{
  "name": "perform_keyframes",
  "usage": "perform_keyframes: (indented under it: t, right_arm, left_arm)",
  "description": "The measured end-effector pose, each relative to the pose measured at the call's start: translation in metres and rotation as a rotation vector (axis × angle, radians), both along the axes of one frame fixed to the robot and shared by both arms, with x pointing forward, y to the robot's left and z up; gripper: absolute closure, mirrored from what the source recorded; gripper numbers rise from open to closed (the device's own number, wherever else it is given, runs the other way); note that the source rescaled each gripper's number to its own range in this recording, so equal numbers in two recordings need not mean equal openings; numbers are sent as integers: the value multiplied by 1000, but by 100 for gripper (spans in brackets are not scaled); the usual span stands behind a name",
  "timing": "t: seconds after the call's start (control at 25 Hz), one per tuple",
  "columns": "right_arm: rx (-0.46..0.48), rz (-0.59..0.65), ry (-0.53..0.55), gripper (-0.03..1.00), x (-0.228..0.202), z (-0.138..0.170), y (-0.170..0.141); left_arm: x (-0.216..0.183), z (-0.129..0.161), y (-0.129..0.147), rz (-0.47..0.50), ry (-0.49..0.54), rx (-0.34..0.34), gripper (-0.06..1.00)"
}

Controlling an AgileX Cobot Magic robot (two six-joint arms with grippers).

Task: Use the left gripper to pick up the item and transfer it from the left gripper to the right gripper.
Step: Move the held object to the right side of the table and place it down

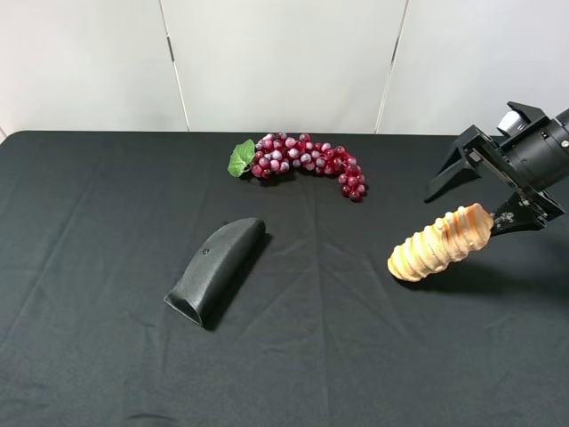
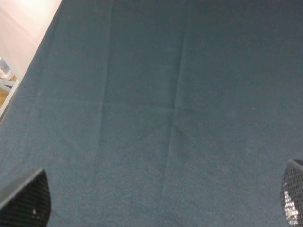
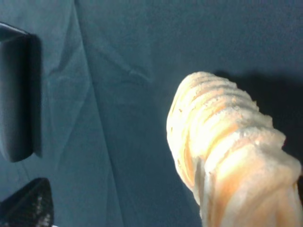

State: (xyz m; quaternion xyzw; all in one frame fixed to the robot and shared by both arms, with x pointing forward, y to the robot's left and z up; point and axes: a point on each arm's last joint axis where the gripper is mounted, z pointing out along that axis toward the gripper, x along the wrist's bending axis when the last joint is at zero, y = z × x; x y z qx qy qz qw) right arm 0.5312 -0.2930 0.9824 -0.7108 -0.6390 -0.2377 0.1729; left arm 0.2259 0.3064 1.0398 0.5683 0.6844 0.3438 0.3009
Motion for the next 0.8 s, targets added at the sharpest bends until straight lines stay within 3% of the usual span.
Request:
perform_keyframes:
  t: [0.32, 0.8]
  right_arm:
    - [-16, 30, 3, -3, 3, 10, -2]
    - [-217, -18, -185, -3, -9, 88, -13]
  left_arm:
    - [0, 0, 0, 0, 0, 0, -2]
    - [0, 0, 0, 0, 0, 0, -2]
